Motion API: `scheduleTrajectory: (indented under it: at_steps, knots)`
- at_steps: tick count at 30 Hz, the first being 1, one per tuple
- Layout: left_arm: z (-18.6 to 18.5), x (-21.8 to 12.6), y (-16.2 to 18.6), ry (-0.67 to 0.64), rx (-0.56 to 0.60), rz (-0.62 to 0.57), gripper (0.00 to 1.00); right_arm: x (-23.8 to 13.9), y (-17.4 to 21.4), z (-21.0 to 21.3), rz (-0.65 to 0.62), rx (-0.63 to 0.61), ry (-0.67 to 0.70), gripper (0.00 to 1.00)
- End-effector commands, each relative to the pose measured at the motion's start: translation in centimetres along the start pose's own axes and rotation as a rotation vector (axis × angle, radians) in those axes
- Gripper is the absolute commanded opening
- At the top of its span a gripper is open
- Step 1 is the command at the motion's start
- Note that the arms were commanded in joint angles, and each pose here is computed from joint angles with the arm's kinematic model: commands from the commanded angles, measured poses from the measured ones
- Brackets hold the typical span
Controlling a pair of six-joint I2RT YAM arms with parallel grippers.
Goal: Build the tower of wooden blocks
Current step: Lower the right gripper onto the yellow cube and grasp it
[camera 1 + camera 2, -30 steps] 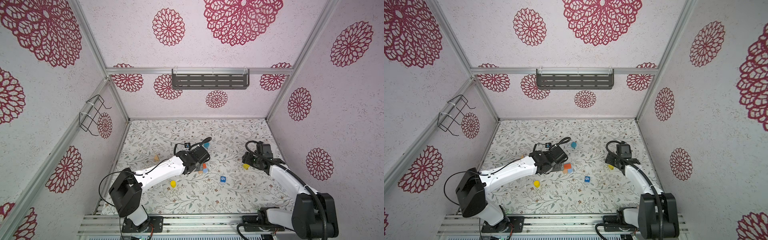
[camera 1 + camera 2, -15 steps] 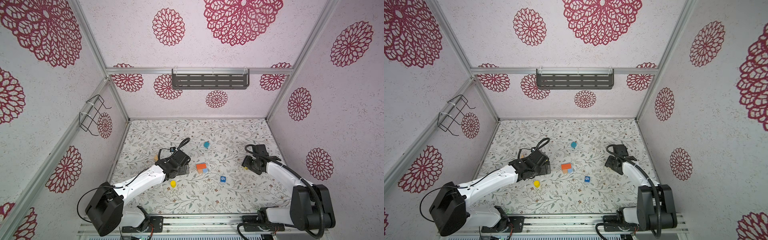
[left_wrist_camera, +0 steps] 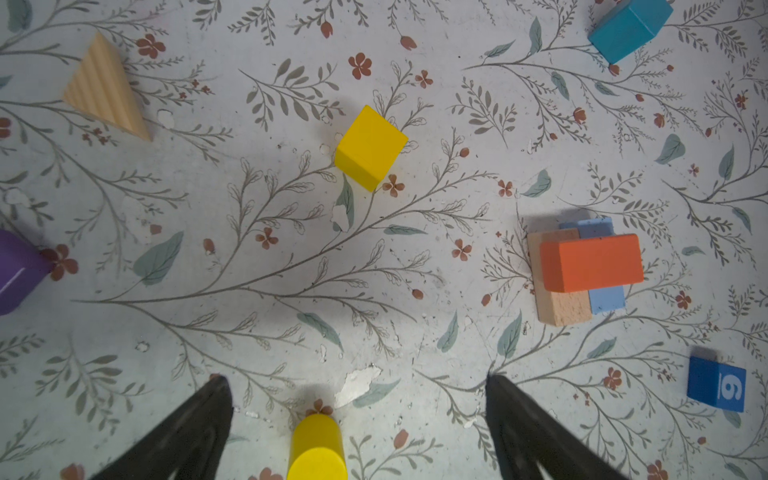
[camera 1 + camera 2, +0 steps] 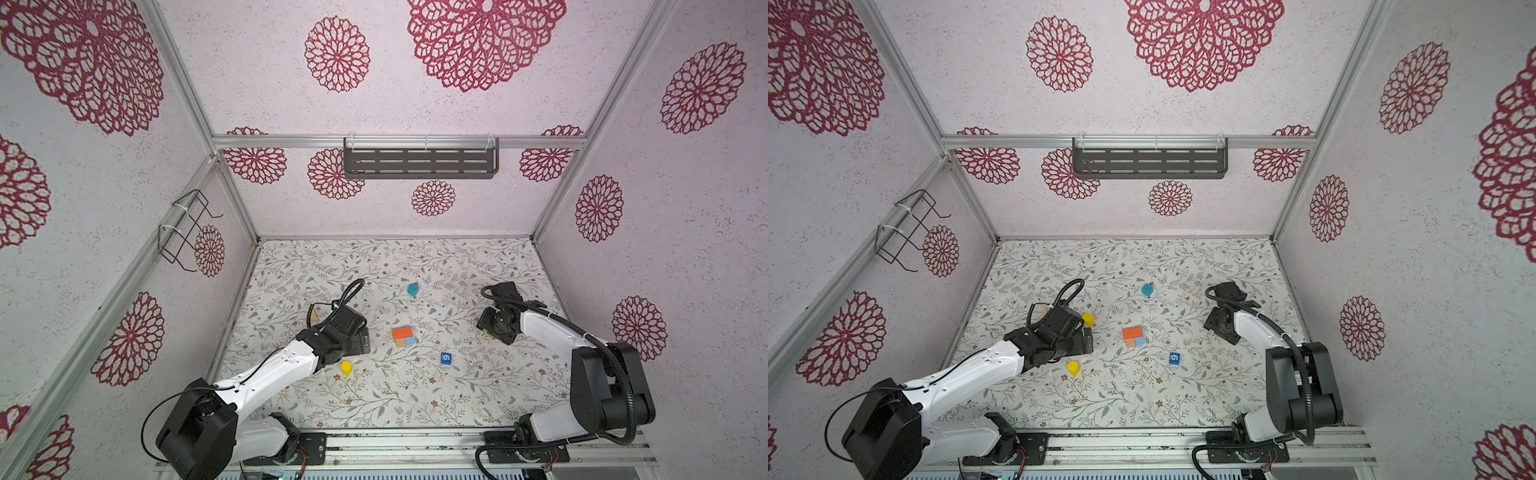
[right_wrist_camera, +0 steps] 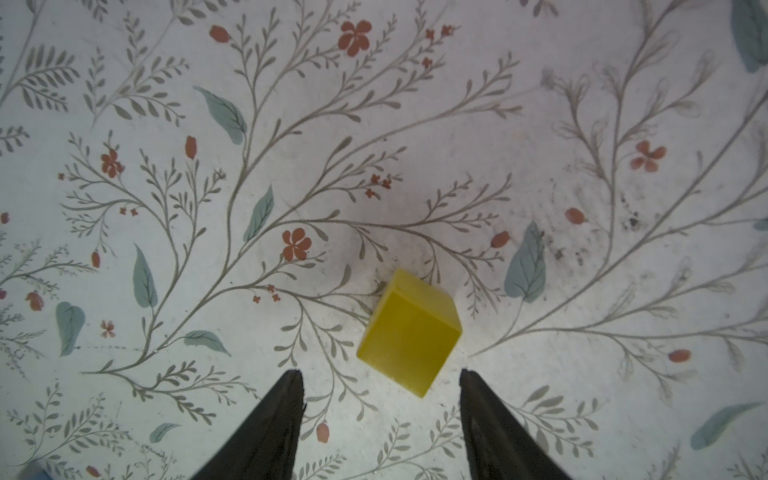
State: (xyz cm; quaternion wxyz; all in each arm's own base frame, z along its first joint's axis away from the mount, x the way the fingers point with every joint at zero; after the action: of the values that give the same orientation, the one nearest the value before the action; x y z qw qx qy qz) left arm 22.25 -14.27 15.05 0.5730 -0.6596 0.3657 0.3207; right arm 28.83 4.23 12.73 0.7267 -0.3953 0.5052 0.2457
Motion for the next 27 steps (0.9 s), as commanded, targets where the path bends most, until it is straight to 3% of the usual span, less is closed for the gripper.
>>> scheduleTrajectory:
  at_steps: [1, 21, 27]
  knots:
    - [0.0, -0.2, -0.5, 0.022, -0.006, -0.049, 0.97, -0.1, -0.5, 0.0, 0.001, 0.001, 0.053, 0.61]
    - [2.1, 2.5, -0.1, 0.002, -0.039, -0.030, 0.97, 1.2, -0.2, 0.1, 0.057, -0.104, 0.121, 0.32]
    - [2.7, 2.7, -0.1, -0.013, -0.042, -0.031, 0.97, 0.4, -0.1, 1.6, 0.077, -0.214, 0.112, 0.27]
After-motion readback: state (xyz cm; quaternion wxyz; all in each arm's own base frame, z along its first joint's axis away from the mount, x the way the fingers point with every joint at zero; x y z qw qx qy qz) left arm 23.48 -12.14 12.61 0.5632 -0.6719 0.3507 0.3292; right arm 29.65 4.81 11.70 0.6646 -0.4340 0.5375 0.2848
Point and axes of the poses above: each gripper's point midway between its finger pads, its own x axis out along the fingers, its own z axis along the line the jaws close on, y = z × x, the point moved 8 cm from there along -x, back along the fingers, and after that the axes turned 4 degrees about x, right-handed, at the moved point
